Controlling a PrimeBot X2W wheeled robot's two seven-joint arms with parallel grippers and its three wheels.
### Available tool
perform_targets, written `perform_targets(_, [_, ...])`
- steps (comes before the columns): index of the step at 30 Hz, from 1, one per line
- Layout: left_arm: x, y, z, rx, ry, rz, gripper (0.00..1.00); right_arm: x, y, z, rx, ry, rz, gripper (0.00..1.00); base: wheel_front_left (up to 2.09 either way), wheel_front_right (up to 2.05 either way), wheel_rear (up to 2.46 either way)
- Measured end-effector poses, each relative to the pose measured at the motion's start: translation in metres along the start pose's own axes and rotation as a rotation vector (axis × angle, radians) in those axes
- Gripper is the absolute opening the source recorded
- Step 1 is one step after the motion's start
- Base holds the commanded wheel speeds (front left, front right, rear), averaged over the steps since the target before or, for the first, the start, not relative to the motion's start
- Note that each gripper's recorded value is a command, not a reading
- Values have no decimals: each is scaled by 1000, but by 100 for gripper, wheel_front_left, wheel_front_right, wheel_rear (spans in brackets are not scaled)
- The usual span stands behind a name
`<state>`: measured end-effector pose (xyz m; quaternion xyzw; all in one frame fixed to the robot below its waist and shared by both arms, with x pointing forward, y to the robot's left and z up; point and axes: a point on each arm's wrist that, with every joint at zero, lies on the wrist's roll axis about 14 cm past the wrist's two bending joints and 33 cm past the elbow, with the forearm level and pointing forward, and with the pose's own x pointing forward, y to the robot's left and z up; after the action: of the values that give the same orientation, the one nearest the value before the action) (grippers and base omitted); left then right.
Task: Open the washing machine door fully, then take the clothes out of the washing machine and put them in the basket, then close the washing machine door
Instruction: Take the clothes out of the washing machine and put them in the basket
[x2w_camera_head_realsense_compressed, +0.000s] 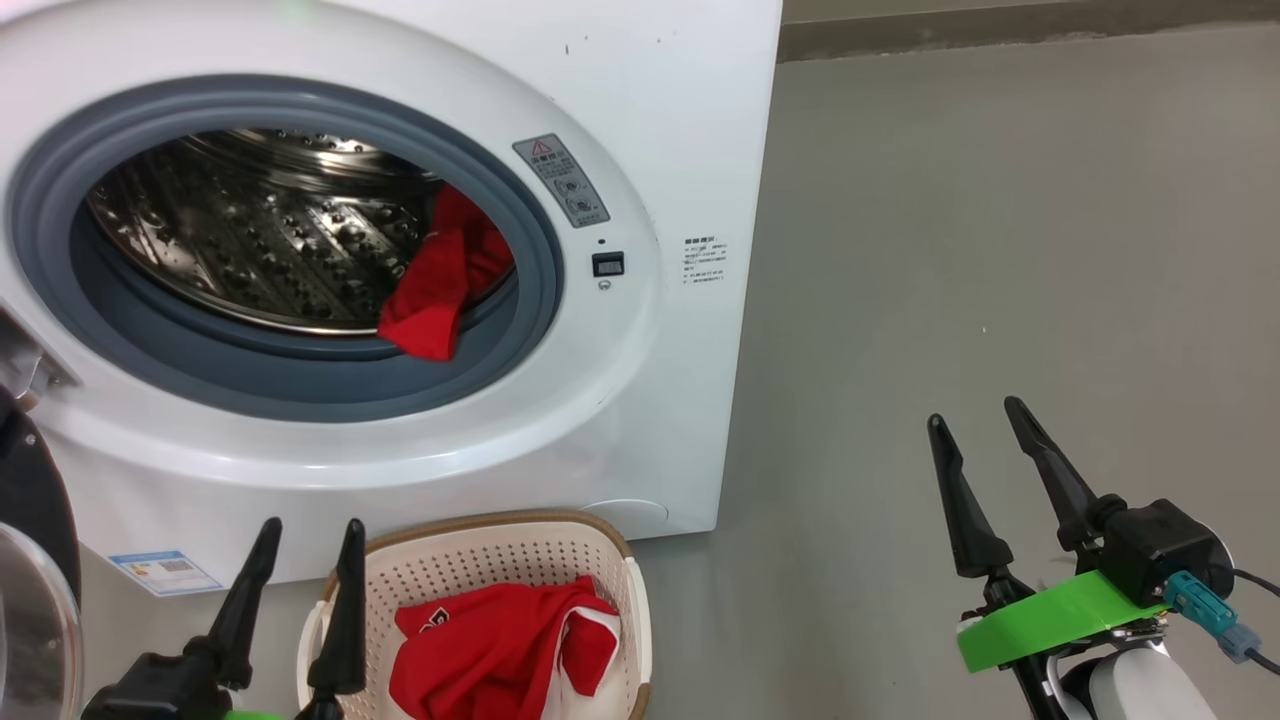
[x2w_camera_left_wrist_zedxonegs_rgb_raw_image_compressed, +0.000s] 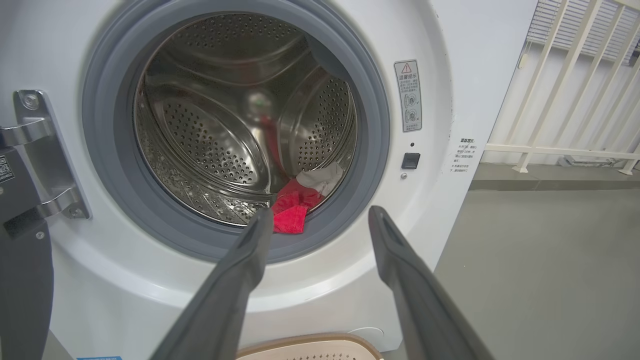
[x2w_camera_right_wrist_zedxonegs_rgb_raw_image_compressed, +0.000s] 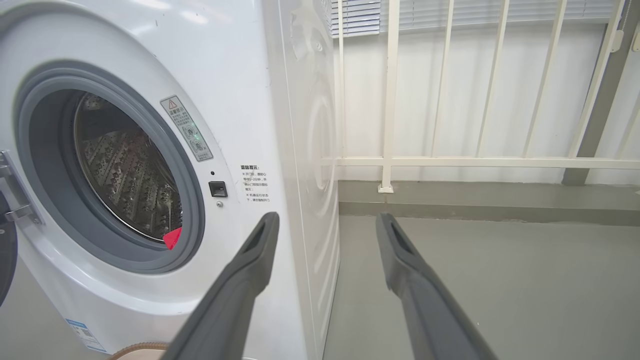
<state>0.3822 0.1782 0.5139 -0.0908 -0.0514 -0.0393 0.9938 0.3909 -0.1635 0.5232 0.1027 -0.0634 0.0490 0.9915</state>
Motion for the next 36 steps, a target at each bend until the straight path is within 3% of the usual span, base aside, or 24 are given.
perform_targets(15, [2, 10, -19, -26, 57, 39, 100, 3, 4, -8, 4, 22, 14, 100, 0, 0, 0])
perform_targets(25, [48, 11, -23, -37, 64, 13, 100, 12, 5, -30, 5, 78, 21, 100, 0, 0, 0])
perform_targets(36, [118, 18, -31, -42, 74, 16, 100, 46, 9, -50, -25, 100, 55, 100, 0, 0, 0])
